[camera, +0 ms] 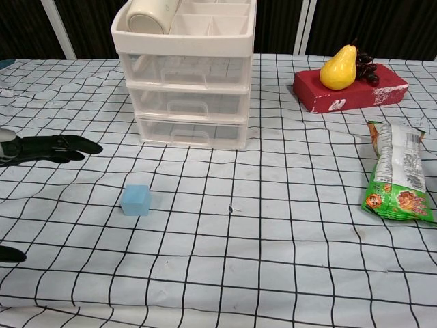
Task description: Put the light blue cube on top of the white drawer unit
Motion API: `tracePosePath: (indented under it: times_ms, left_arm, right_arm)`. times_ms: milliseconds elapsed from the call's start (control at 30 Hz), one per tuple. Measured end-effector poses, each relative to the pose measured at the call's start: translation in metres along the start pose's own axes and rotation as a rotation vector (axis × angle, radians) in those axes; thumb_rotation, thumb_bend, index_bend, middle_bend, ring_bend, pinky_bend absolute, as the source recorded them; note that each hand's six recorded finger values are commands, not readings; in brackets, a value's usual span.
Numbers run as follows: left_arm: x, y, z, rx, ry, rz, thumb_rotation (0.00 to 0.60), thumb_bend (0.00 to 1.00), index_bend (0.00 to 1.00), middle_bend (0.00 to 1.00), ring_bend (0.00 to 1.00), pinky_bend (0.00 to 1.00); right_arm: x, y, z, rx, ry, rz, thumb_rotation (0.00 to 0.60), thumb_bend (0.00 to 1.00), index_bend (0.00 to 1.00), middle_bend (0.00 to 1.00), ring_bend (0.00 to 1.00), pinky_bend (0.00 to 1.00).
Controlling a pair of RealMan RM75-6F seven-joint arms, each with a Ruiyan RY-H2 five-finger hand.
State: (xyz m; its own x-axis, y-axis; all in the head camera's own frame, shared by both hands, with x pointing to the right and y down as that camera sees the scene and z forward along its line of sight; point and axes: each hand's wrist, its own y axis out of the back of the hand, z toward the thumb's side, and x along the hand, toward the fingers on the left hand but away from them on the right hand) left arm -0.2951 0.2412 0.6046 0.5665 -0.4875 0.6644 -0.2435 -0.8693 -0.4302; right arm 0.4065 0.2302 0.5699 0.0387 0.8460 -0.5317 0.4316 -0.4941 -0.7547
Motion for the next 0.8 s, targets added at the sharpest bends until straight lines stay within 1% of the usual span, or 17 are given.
tracePosePath:
  times_ms: [200,233,300,333,400,500,567,667,733,800]
  left_arm:
    - [0.003,0.004,-0.005,-0.016,0.01,0.007,0.6,0.02,0.0,0.0,0.0,0.0]
    - [0.004,0.004,-0.005,-0.018,0.01,0.009,0.6,0.02,0.0,0.0,0.0,0.02]
    - [0.005,0.006,-0.005,-0.016,0.01,0.012,0.6,0.03,0.0,0.0,0.03,0.08]
    - [0.006,0.007,-0.005,-0.014,0.01,0.017,0.6,0.04,0.0,0.02,0.06,0.14]
    - [0.01,0.01,-0.004,-0.014,0.007,0.031,0.6,0.06,0.0,0.1,0.15,0.22]
    - [0.019,0.017,0.0,-0.03,-0.001,0.065,0.6,0.1,0.0,0.36,0.36,0.38]
    - [0.029,0.023,0.003,-0.046,-0.006,0.092,0.6,0.14,0.0,0.57,0.54,0.52]
    - [0.046,0.032,0.01,-0.077,-0.017,0.13,0.6,0.18,0.0,0.72,0.69,0.65]
    - [0.059,0.037,0.016,-0.104,-0.027,0.15,0.6,0.2,0.0,0.77,0.74,0.7]
    - [0.069,0.038,0.021,-0.132,-0.031,0.16,0.6,0.22,0.0,0.8,0.77,0.72]
  right_arm:
    - [0.001,0.0,0.001,0.005,0.0,-0.006,0.6,0.21,0.0,0.0,0.0,0.15]
    - [0.001,0.0,0.001,0.007,-0.001,-0.007,0.6,0.21,0.0,0.0,0.0,0.15]
    - [0.001,0.0,0.0,0.007,-0.002,-0.007,0.6,0.21,0.0,0.0,0.0,0.15]
    - [0.0,0.0,0.0,0.006,-0.002,-0.007,0.6,0.21,0.0,0.0,0.0,0.15]
    - [0.0,0.0,0.0,0.004,-0.002,-0.007,0.6,0.21,0.0,0.0,0.0,0.15]
    - [0.0,0.0,0.001,0.0,0.0,-0.002,0.6,0.21,0.0,0.0,0.0,0.15]
    - [0.0,-0.001,0.001,-0.002,0.003,0.004,0.6,0.21,0.0,0.0,0.0,0.15]
    - [0.0,-0.002,0.001,-0.005,0.004,0.008,0.6,0.21,0.0,0.0,0.0,0.15]
    - [0.0,-0.002,0.001,-0.008,0.003,0.008,0.6,0.21,0.0,0.0,0.0,0.15]
    - [-0.001,-0.002,0.001,-0.012,0.001,0.007,0.6,0.21,0.0,0.0,0.0,0.15]
